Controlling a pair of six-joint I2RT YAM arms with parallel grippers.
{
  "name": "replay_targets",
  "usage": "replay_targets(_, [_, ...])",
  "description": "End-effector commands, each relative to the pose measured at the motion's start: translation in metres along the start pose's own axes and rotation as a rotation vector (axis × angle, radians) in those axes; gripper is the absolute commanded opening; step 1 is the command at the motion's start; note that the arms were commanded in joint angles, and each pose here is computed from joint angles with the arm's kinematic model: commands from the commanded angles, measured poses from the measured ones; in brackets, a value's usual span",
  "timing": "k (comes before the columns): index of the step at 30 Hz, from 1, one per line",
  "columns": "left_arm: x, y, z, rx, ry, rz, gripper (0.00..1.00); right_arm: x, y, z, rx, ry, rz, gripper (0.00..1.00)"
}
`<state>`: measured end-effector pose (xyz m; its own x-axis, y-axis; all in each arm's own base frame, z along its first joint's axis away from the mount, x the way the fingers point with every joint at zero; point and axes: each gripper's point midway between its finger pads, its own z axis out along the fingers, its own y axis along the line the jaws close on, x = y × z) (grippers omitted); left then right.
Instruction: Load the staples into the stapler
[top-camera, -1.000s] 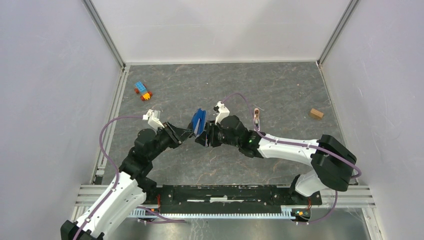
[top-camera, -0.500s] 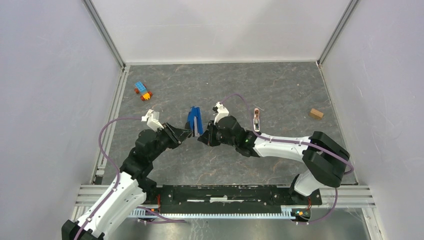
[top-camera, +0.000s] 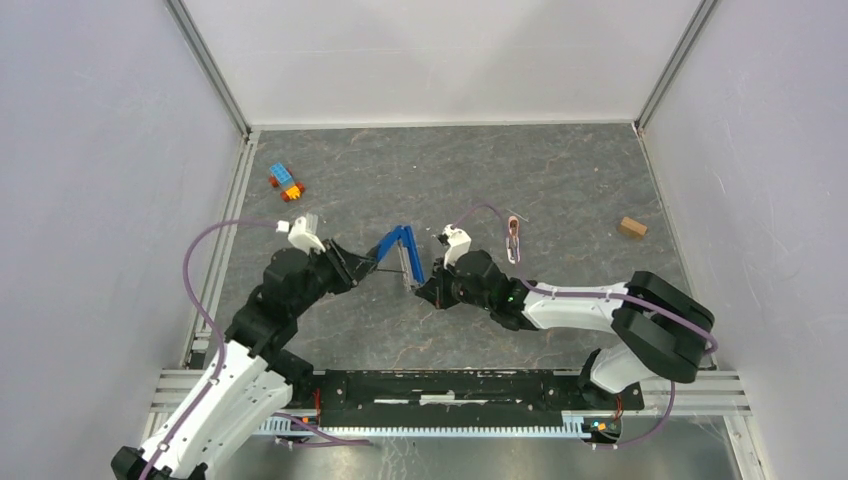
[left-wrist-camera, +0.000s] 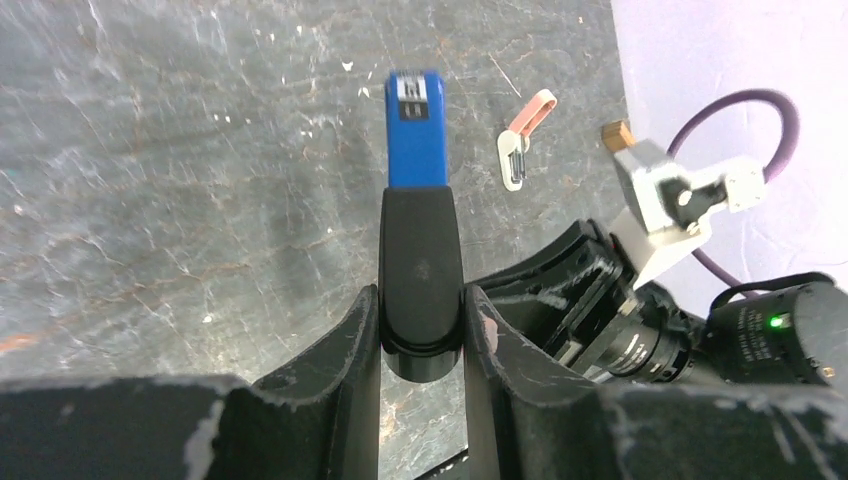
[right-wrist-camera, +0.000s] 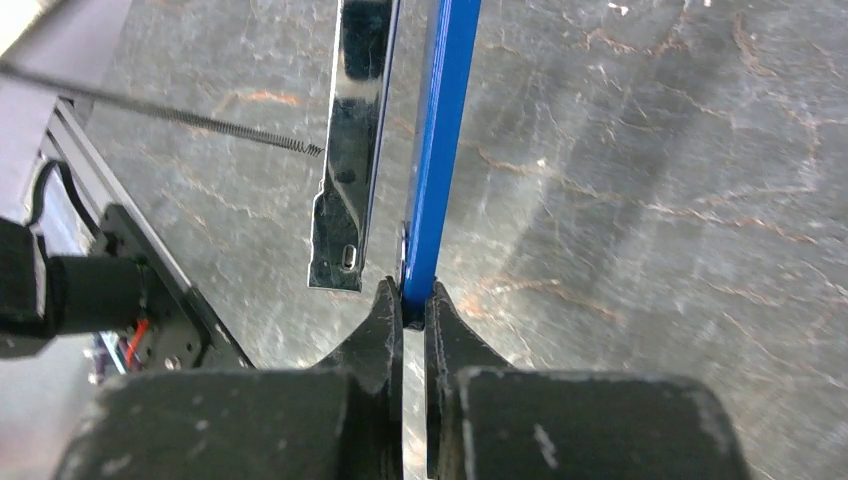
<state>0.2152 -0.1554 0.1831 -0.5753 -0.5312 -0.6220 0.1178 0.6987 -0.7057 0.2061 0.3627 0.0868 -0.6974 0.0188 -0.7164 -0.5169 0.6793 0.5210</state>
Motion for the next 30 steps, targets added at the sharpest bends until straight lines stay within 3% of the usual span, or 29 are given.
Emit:
replay_targets(1, [-0.073, -0.027, -0.014, -0.06, -0.174, 0.236, 0.02, 0.027, -0.009, -0.027, -0.071, 0.049, -0.211, 0.0])
replay_targets(11, [-0.118, -0.042, 0.018, -0.133, -0.238, 0.334, 0.02, 0.078, 0.013, -0.06, -0.316, 0.174, -0.29, 0.0])
replay_targets(16, [-0.125, -0.03, 0.037, -0.205, -0.243, 0.405, 0.04, 0.089, 0.021, -0.069, -0.38, 0.194, -0.299, 0.0])
replay_targets(21, [-0.12, -0.02, 0.06, -0.223, -0.206, 0.409, 0.22, 0.087, 0.034, -0.077, -0.443, 0.183, -0.263, 0.0])
replay_targets(30, [-0.109, -0.028, 0.086, -0.171, -0.104, 0.361, 0.67, 0.088, 0.04, -0.076, -0.426, 0.205, -0.077, 0.0])
